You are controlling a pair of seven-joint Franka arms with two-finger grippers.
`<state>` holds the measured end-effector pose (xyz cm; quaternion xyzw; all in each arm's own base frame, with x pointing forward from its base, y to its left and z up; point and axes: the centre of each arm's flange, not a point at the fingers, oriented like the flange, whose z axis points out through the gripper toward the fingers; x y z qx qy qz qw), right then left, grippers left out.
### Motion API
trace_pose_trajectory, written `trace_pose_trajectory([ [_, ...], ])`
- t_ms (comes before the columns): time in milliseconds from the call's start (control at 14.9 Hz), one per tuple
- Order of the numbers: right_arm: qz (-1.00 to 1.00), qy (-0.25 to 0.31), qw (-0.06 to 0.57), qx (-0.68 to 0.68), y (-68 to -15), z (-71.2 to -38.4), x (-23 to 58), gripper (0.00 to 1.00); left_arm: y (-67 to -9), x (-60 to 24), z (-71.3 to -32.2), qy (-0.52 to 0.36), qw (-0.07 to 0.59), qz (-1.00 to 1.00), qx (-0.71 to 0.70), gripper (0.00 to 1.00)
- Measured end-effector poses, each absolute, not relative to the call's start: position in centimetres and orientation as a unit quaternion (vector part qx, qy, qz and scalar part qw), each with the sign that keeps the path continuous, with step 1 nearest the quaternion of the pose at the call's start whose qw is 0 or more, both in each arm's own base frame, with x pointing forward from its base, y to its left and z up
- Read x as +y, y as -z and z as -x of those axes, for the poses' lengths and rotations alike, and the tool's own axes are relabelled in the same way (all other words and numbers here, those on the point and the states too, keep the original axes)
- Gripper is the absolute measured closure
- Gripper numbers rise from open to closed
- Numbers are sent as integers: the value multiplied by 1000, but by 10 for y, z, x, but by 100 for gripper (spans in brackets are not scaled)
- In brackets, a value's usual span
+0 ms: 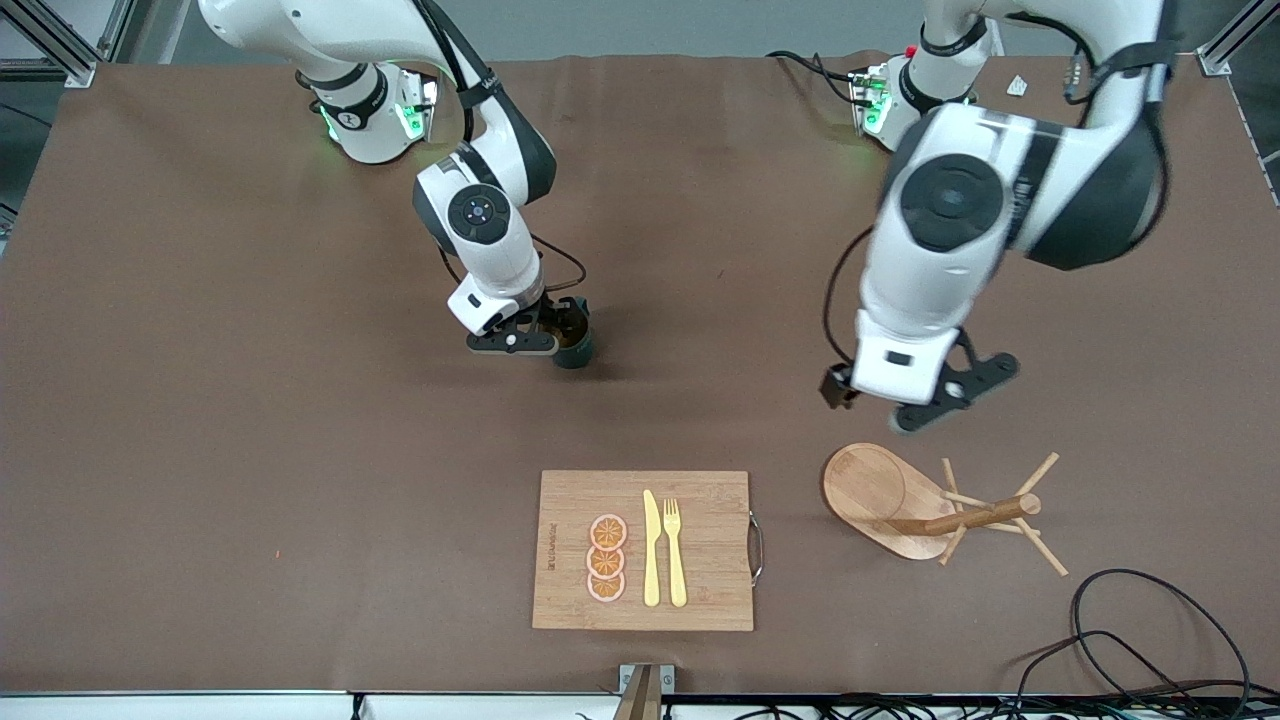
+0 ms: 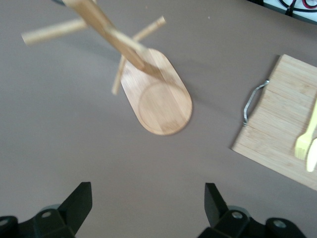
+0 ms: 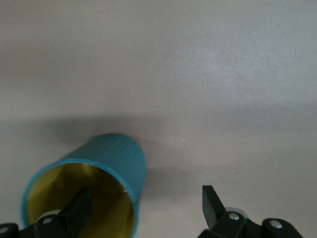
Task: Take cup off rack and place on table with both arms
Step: 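Grasp the mug with the right gripper while the left gripper releases it, then carry the mug with the right gripper while the left gripper withdraws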
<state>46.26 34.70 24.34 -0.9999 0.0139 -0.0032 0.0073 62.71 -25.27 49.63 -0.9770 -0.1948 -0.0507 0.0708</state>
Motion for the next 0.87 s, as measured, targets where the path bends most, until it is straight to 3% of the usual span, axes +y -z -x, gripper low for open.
trace_pose_trajectory([
  [401, 999, 1, 4, -37, -238, -460, 342, 60, -525, -194, -632, 35, 73, 987, -138, 0],
  [602, 999, -4, 0, -42, -239, -462, 338, 89, -560, -149, -630, 26, 33, 989, -140, 0],
  [669, 999, -5, 0, -46, -242, -465, 336, 95, -574, -128, -628, 28, 20, 989, -142, 0],
  [870, 994, -14, -4, -108, -253, -483, 311, 95, -610, -79, -614, 29, 12, 993, -113, 0],
])
